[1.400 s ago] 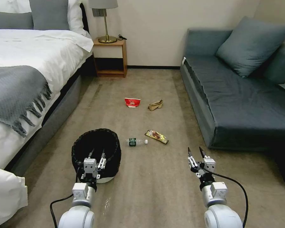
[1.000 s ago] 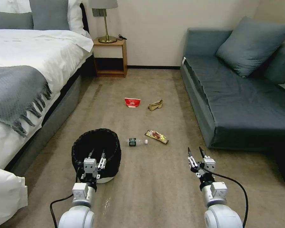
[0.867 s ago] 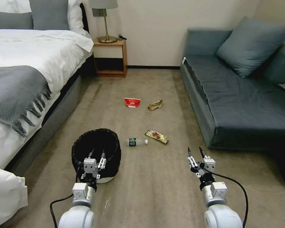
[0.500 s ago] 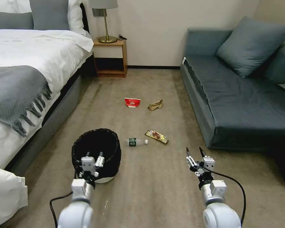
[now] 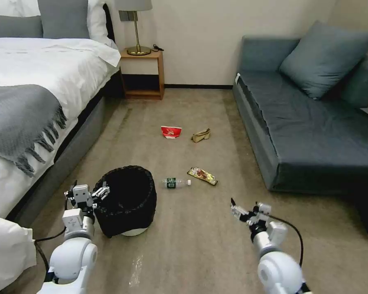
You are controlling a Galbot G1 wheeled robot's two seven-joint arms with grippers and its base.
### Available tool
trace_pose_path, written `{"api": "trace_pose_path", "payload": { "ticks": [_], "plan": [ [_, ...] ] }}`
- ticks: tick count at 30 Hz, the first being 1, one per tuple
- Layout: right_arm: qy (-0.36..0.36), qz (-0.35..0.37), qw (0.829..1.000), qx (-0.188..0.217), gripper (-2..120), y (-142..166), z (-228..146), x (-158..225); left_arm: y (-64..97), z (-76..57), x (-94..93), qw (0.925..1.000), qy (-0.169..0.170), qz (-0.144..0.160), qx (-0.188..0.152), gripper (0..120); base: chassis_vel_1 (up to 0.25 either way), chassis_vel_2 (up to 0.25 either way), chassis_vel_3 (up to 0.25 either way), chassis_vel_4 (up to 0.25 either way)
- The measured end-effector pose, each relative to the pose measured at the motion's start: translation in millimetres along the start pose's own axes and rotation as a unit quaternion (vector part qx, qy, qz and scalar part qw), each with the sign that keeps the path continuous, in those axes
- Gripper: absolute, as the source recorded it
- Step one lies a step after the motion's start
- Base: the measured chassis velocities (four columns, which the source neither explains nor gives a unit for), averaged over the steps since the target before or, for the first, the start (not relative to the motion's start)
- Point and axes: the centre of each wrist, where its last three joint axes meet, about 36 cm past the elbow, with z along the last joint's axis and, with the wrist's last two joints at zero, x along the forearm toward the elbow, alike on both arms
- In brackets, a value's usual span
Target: Pick up the trash bin, then pick up the garbage on the floor and place it into the trash bin.
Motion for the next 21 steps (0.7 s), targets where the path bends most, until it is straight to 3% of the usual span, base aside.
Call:
{"api": "trace_pose_path", "payload": {
  "ticks": [13, 17, 21],
  "plan": [
    [-0.016, 0.007, 1.000, 0.001, 100, -7, -7, 3, 20.0, -11.9, -0.4, 0.9996, 0.015, -0.025, -0.005, 98, 0.000, 0.000, 0.000, 0.000],
    [-0.019, 0.009, 1.000, 0.002, 100, -7, -6, 3, 29.4, -21.5, -3.2, 0.9983, 0.042, -0.035, 0.021, 97, 0.000, 0.000, 0.000, 0.000],
    [-0.019, 0.013, 1.000, 0.004, 100, -8, -1, 2, 39.1, -39.3, -9.1, 0.9936, 0.090, -0.032, 0.061, 98, 0.000, 0.000, 0.000, 0.000]
  ]
}}
